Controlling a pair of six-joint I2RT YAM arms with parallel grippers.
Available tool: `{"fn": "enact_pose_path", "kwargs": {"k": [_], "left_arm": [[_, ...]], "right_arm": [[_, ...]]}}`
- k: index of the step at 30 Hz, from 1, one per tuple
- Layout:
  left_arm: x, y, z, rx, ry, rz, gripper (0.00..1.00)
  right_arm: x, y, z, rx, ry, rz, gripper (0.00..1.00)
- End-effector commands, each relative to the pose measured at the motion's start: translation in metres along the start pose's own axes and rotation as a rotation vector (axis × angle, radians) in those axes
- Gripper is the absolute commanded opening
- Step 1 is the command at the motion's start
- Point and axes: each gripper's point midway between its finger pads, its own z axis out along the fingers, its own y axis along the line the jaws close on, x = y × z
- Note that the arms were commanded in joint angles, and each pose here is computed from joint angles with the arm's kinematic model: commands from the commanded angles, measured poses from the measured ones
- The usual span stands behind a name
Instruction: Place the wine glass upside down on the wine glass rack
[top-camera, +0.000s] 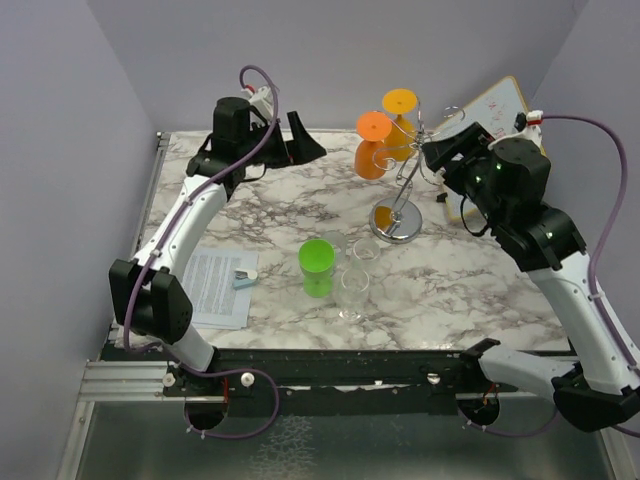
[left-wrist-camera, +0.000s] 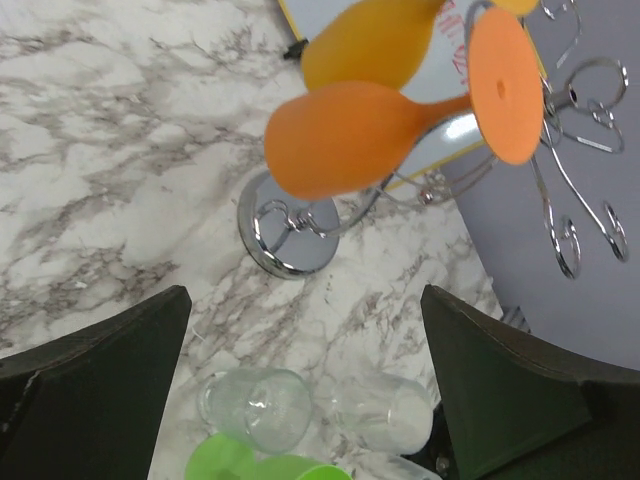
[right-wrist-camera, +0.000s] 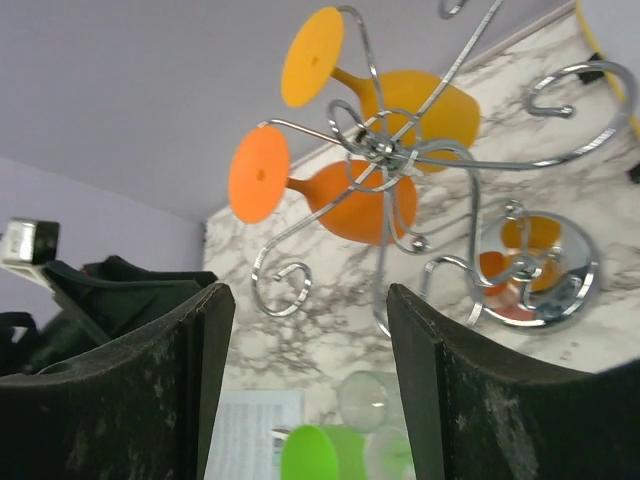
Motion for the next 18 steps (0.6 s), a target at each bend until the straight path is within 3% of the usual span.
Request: {"fn": "enact_pose_path", "kwargs": {"k": [1, 8, 18], "left_arm": [[0.046, -0.048, -0.002, 0.108, 0.124, 0.072, 0.95], [0.12, -0.077, 0.009, 0.061, 0.264, 0.113, 0.78], [0.183, -0.085, 0.009, -0.091, 0.367, 0.075, 0.69]], "right_arm": [[0.012, -0.051, -0.025, 0.123, 0.035, -0.188, 0.68], [0.044, -0.08, -0.051, 0.113, 0.13, -0.211, 0.68], [0.092, -0.119, -0.058, 0.191, 0.26, -0.174, 0.67]]}}
